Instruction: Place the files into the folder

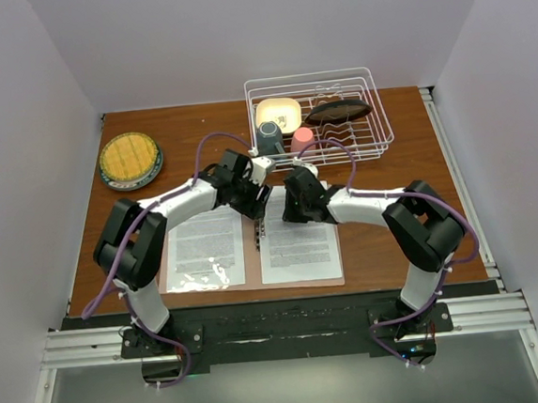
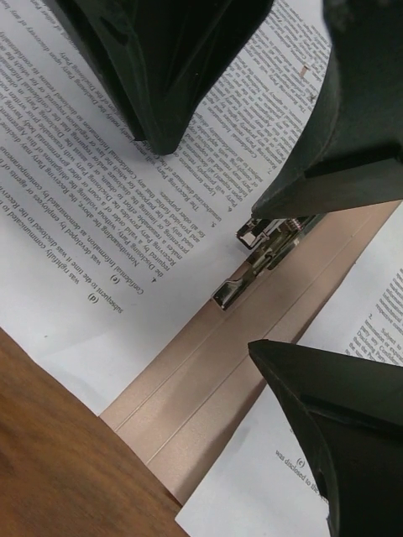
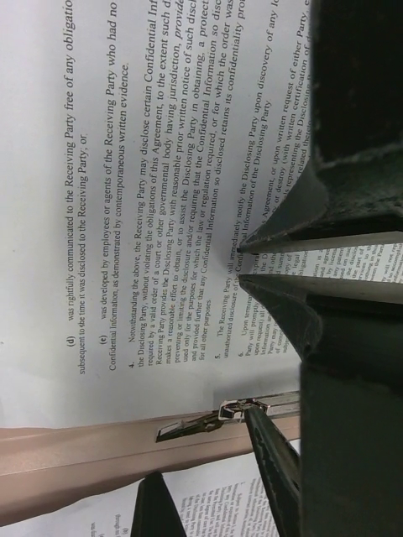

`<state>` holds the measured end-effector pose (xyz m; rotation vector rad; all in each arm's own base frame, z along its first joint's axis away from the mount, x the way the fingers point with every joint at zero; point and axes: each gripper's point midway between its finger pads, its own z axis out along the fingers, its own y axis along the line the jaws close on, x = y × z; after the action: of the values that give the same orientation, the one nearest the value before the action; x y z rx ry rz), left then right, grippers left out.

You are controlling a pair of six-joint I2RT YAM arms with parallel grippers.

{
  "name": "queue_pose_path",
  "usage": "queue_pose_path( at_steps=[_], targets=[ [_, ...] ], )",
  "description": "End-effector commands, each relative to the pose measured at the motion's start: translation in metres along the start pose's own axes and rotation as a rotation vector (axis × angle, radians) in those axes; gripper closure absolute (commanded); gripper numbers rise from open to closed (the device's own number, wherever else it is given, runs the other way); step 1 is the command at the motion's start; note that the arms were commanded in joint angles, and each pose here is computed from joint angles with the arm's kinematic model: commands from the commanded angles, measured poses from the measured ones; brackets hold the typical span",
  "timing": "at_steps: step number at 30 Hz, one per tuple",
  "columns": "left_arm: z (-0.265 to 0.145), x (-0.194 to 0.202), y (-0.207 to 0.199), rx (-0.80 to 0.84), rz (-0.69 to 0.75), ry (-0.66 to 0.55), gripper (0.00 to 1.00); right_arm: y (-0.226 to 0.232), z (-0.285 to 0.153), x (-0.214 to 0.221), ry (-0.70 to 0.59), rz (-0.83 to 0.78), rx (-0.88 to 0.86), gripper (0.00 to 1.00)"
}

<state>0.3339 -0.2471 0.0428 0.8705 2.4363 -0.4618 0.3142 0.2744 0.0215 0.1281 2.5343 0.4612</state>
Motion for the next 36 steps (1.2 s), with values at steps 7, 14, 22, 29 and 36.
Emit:
queue_pose_path(
  at_steps=[7, 14, 22, 29, 36],
  targets=[
    [0.005, -0.036, 0.008, -0.047, -0.049, -0.07, 0.35, -0.023, 0.004, 0.027, 0.042, -0.002, 0.065, 0.8],
    [0.012, -0.029, 0.009, -0.053, -0.069, -0.04, 0.4, -0.031, 0.004, 0.04, 0.057, 0.0, 0.08, 0.82],
    [0.014, -0.028, 0.011, -0.061, -0.069, -0.032, 0.48, -0.037, 0.004, 0.051, 0.075, -0.004, 0.094, 0.83],
    [0.017, -0.028, 0.012, -0.06, -0.06, -0.027, 0.57, -0.044, 0.002, 0.058, 0.084, -0.003, 0.108, 0.85],
    [0.016, -0.025, 0.013, -0.067, -0.04, -0.016, 0.59, -0.052, 0.001, 0.065, 0.093, 0.004, 0.123, 0.87]
  ],
)
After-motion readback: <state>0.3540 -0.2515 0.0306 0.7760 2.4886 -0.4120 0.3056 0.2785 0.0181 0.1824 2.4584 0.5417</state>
